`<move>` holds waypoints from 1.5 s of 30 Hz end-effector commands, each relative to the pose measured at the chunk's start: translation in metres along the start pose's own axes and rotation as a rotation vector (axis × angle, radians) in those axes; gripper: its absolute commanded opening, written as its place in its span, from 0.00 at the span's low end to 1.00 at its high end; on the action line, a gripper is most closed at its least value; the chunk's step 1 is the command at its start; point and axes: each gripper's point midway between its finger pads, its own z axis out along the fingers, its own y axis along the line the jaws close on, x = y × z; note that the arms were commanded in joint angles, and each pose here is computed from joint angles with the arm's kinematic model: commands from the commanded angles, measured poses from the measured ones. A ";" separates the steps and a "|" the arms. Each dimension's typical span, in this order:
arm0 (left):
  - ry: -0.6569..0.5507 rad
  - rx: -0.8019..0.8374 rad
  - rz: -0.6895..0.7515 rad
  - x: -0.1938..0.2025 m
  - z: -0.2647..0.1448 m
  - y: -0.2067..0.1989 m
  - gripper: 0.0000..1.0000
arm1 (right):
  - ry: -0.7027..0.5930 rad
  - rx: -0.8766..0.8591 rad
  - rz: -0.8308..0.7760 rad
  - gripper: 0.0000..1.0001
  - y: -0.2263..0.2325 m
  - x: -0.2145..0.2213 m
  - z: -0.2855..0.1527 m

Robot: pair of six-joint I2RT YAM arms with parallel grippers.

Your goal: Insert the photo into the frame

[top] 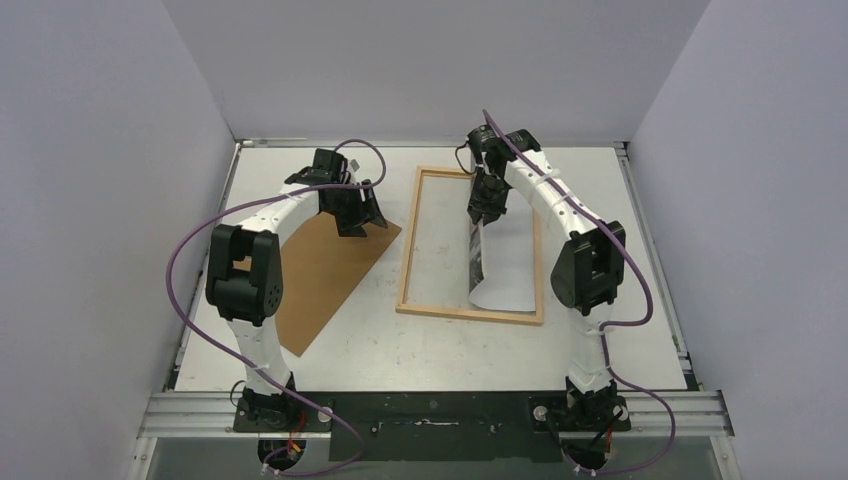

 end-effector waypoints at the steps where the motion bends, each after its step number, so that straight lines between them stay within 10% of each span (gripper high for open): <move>1: -0.034 0.045 0.027 -0.007 -0.012 -0.013 0.59 | -0.069 -0.061 0.014 0.23 0.008 -0.009 -0.022; 7: -0.038 0.047 0.028 -0.009 -0.014 -0.013 0.60 | -0.086 -0.100 0.011 0.33 0.014 -0.014 -0.023; 14: -0.048 0.021 0.035 -0.010 -0.018 -0.007 0.66 | -0.162 -0.240 -0.013 0.76 0.030 -0.023 -0.043; 24: -0.023 0.061 0.036 -0.008 -0.016 -0.013 0.66 | -0.284 -0.330 0.006 0.92 0.006 -0.039 -0.064; 45: 0.051 0.124 0.068 0.016 0.002 -0.027 0.66 | -0.210 0.057 0.073 0.91 -0.133 -0.009 0.006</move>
